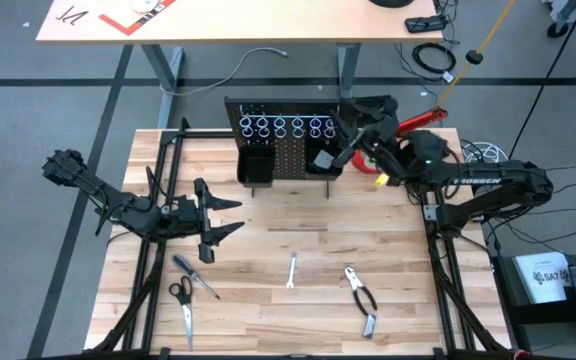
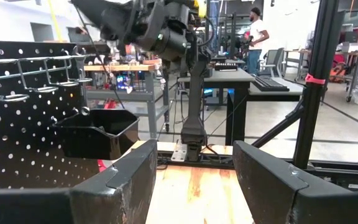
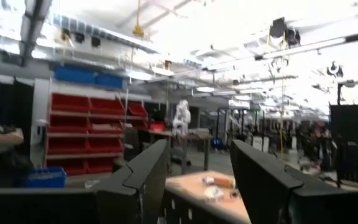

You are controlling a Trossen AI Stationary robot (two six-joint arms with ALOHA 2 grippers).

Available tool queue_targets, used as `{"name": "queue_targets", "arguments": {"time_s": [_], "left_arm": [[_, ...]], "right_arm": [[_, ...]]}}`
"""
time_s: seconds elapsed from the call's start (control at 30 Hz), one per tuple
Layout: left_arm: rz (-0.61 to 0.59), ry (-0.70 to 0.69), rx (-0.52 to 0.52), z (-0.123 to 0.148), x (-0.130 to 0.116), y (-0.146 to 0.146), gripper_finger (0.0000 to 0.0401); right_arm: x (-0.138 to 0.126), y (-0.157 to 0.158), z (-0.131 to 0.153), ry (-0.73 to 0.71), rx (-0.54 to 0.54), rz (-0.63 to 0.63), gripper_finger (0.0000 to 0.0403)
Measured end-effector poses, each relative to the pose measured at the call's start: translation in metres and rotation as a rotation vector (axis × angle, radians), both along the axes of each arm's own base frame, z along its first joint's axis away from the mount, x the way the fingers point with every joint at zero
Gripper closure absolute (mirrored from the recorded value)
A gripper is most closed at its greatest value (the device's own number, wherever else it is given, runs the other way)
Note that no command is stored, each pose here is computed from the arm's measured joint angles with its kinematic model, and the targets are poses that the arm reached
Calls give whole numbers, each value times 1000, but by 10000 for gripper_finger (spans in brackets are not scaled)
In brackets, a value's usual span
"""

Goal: Hang tools onto peg board
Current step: Hang the wrench on the pegboard

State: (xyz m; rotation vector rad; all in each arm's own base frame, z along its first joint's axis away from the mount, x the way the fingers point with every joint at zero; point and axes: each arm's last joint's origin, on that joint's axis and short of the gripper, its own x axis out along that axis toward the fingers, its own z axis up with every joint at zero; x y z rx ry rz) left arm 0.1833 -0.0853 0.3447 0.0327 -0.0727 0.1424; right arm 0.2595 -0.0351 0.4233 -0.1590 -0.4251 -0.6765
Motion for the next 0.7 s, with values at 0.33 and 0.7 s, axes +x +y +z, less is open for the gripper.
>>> {"name": "queue_targets", "arguments": {"time_s": [0.33,0.7], "left_arm": [[0,1,3,0,0,0,183],[0,1,2,0,0,0,183]], "right_arm": [[0,37,-4,194,-95,433,241],[34,86,-67,619,-14,614,255]]}}
